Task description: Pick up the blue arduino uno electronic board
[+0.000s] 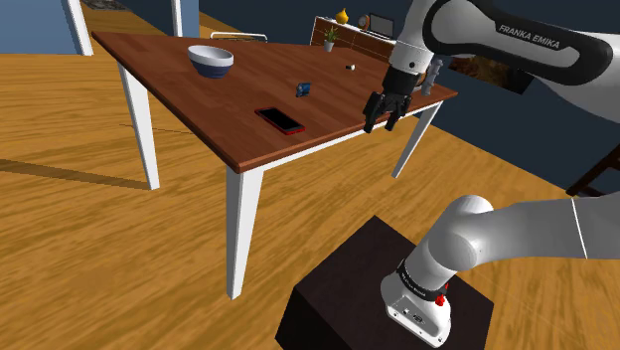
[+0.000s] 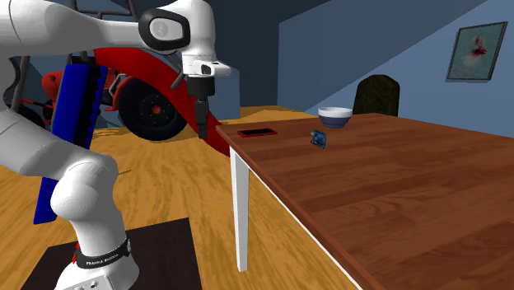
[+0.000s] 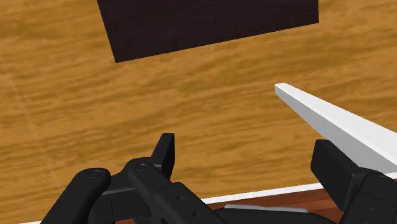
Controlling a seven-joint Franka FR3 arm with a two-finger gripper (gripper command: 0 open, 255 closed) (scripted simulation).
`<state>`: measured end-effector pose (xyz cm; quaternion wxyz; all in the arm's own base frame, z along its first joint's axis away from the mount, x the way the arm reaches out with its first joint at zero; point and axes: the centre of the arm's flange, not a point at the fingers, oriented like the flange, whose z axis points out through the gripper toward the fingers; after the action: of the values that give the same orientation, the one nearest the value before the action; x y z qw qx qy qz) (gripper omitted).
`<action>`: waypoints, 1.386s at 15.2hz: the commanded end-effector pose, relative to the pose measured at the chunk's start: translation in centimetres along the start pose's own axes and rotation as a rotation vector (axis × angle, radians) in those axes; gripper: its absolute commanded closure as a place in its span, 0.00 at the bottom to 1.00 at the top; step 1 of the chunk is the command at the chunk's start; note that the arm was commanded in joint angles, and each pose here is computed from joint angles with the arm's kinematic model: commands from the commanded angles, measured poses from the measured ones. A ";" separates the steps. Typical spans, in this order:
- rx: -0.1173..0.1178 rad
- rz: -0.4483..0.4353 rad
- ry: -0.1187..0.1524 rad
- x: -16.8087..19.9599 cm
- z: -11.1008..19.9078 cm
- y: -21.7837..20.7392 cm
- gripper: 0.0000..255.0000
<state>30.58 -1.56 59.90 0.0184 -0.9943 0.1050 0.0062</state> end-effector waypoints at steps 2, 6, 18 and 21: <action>-0.002 0.002 0.002 1.3 0.0 -0.1 0.00; -0.009 0.012 0.008 6.5 0.0 -0.3 0.00; -0.032 0.042 0.026 22.0 -0.3 -0.8 0.00; -0.038 0.049 0.030 25.9 -0.4 -0.8 0.00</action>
<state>54.60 -5.98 59.67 -0.0010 -0.9917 0.1284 -0.0055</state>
